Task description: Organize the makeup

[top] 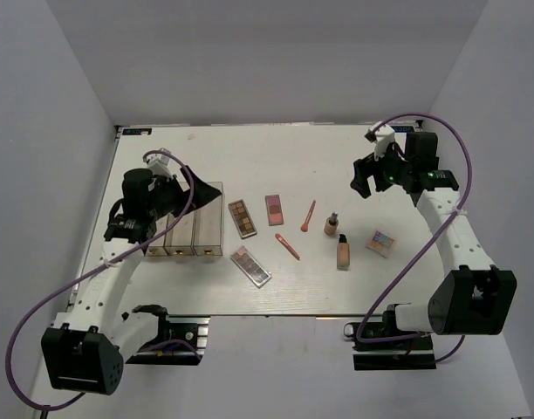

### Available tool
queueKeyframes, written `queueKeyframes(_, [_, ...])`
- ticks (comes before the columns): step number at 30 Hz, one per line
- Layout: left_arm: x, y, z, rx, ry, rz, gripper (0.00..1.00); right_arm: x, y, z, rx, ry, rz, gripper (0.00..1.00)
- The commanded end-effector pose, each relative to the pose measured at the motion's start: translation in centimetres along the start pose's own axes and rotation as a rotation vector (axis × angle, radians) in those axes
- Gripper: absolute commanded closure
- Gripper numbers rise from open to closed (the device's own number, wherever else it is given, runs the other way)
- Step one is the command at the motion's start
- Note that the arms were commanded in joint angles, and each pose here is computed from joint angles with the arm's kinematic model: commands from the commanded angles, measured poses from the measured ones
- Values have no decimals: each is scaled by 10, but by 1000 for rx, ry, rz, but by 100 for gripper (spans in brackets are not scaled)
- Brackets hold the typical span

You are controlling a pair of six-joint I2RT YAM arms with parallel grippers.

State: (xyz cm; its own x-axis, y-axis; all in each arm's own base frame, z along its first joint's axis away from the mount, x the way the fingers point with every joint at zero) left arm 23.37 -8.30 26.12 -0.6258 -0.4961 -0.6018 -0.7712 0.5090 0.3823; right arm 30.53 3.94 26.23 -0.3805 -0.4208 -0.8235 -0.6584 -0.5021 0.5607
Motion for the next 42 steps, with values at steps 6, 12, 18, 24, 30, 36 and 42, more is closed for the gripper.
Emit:
queueKeyframes(6, [9,-6,-31,167,-48,120,2,-17,9,0,-32,87,-56,11])
queueKeyframes(12, [18,-17,-49,161,-56,161,2,-18,10,1,-48,152,-56,11])
queueKeyframes(18, [31,-39,-79,80,-109,229,3,-18,19,11,-120,303,-34,11])
queueKeyframes(24, [59,-56,-97,-58,-149,330,12,-15,26,21,-124,298,-63,18])
queueKeyframes(30, [95,-79,-99,-313,-155,405,51,-6,17,20,-97,210,-48,71])
queueKeyframes(36, [117,-98,-87,-532,-120,382,28,-7,10,12,-48,144,-41,30])
queueKeyframes(42, [114,-136,-69,-726,-247,273,16,-4,2,11,-56,104,-29,27])
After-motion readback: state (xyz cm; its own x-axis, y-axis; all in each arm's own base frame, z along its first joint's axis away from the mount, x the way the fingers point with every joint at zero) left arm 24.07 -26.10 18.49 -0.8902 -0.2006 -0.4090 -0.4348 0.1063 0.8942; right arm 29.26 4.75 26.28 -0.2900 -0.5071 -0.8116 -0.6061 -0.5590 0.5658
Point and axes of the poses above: each gripper's point midway between its finger pads, its own y axis back along the fingers, its own z axis along the line the jaws close on, x = y × z, the point moved 9 cm from there along y, back along the fingers, and after that the axes turned 3 degrees about y, right-handed, at the moved point
